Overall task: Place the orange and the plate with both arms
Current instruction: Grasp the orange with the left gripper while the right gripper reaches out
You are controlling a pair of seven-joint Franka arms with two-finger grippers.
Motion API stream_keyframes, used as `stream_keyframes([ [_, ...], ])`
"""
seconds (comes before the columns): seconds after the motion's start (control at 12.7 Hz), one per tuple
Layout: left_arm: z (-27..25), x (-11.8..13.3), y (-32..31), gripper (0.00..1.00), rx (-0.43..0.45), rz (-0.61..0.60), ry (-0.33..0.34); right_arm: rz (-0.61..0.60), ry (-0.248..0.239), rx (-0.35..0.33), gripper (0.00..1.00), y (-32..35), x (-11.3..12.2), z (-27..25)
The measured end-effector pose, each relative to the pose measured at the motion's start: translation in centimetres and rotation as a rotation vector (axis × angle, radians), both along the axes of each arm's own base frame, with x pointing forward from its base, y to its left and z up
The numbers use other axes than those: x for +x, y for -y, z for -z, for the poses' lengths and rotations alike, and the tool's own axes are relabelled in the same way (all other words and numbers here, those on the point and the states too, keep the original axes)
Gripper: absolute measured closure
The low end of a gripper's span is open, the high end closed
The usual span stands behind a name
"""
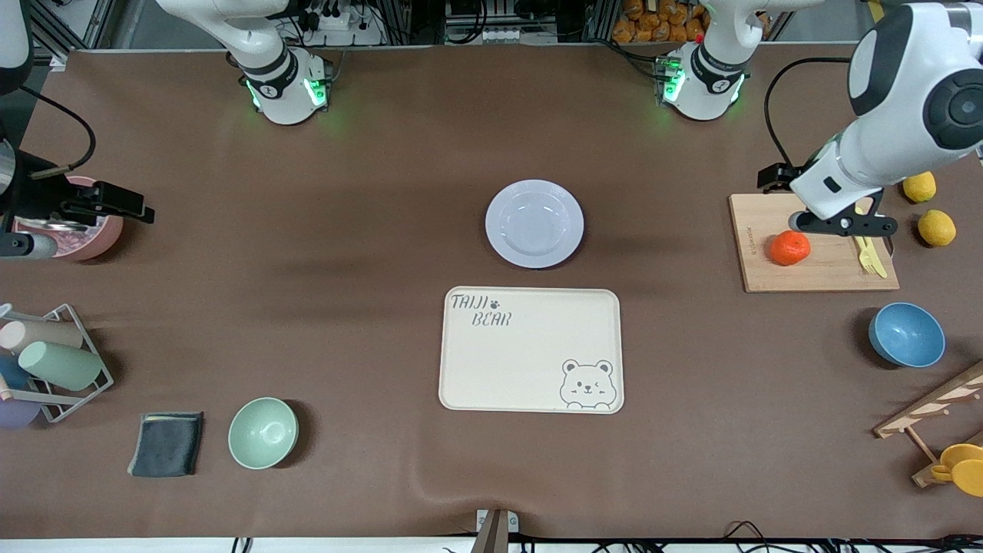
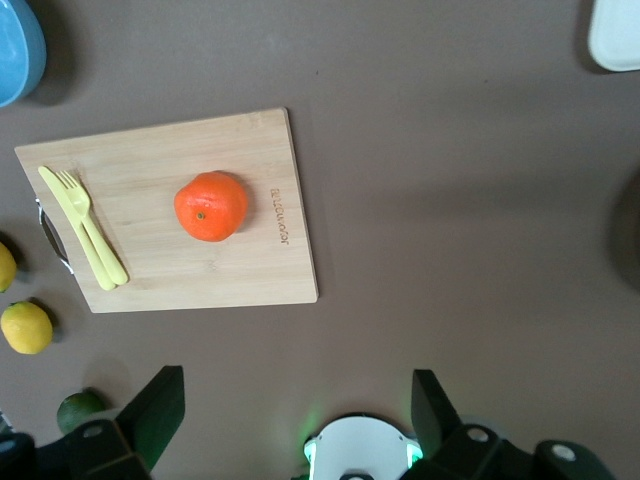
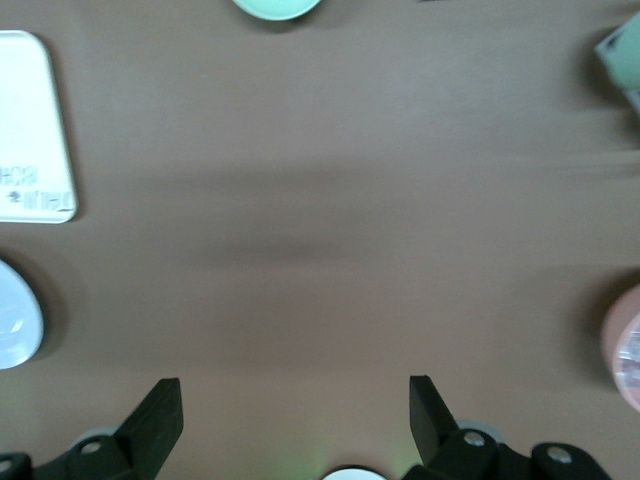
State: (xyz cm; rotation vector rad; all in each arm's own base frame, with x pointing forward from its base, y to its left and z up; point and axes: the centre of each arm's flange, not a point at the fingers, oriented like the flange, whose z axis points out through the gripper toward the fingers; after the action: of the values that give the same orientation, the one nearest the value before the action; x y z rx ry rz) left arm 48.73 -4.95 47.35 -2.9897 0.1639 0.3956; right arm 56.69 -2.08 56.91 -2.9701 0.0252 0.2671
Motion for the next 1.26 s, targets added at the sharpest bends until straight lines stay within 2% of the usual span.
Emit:
stream_keyframes([
  [0.24,1.8,-2.9,-3.8,0.0,0.0,-0.066,0.085,0.019,-0.022,0.033,0.0,0.6,0.0,0.6],
  [0.4,3.6,-3.2,-6.6,0.0,-0.005,-0.112,0.137,0.027,-0.026,0.041,0.0,0.4,0.0,0.8],
  [0.95,15.3,-0.4,-9.4,0.0,-0.032,-0.138,0.102,0.111,-0.042,0.17,0.0,-2.3,1.7,4.4],
  [1.26,19.7,-0.4,-12.2,0.0,-0.019,-0.151,0.112,0.235,-0.091,0.26,0.0,-4.9,2.0,7.3],
])
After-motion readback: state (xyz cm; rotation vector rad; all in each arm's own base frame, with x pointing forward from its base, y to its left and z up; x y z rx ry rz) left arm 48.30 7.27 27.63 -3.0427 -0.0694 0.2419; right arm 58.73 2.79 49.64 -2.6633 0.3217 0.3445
